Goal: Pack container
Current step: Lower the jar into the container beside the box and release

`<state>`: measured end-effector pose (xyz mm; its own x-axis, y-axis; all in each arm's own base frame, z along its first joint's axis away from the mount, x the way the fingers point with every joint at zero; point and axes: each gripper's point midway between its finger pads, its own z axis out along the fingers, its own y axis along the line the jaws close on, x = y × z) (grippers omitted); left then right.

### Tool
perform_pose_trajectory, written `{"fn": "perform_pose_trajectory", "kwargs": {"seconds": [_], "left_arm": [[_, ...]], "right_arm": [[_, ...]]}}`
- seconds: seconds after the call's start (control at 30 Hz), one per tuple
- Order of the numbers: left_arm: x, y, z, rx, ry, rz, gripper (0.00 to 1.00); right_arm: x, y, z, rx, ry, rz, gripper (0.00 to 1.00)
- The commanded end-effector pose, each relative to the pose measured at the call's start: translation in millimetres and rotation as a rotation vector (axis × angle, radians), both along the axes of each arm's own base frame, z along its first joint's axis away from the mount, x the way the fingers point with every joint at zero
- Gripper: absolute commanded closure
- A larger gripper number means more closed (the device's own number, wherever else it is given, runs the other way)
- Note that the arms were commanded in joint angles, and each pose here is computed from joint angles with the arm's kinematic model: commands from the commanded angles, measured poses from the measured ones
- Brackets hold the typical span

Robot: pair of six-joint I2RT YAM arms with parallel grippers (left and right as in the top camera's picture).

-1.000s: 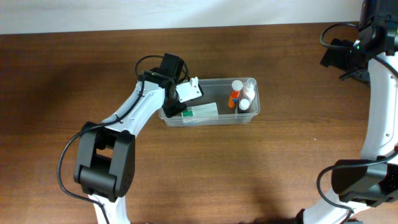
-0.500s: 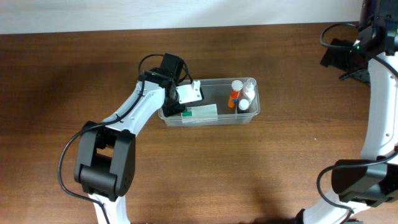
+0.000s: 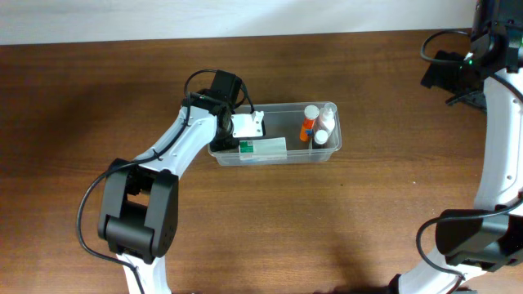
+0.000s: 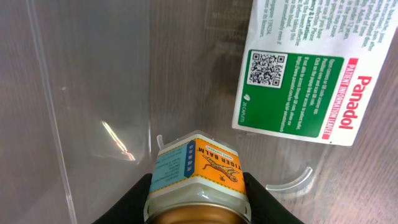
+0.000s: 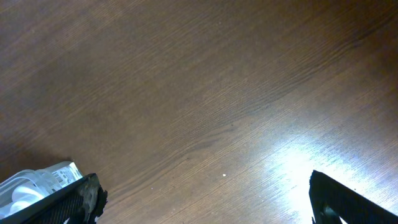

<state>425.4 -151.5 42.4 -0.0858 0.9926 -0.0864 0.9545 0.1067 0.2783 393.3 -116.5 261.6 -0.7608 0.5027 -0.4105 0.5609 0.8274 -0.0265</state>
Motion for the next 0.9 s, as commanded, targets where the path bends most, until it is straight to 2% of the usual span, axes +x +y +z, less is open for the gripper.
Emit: {"fn": "perform_pose_trajectory", "kwargs": {"seconds": [0.0, 0.07, 0.53, 0.67, 0.87], "left_arm": [[-1, 2, -5, 0.021, 0.004, -0.022, 0.63], [-1, 2, -5, 0.021, 0.004, -0.022, 0.56], [1, 1, -4, 0.018, -0.003, -0.022, 0.4], [6, -2, -2, 0.003, -0.024, -0.024, 0.28], [15, -11, 10, -0.009, -0.06, -0.035, 0.27]], "right_arm": [[-1, -3, 7, -0.012, -0.02, -0.019, 0.02], [-1, -3, 7, -0.012, -0.02, -0.019, 0.02], [-1, -3, 7, -0.012, -0.02, -0.019, 0.02], [-1, -3, 7, -0.012, -0.02, -0.019, 0.02], [-1, -3, 7, -0.012, -0.02, -0.019, 0.02]]}}
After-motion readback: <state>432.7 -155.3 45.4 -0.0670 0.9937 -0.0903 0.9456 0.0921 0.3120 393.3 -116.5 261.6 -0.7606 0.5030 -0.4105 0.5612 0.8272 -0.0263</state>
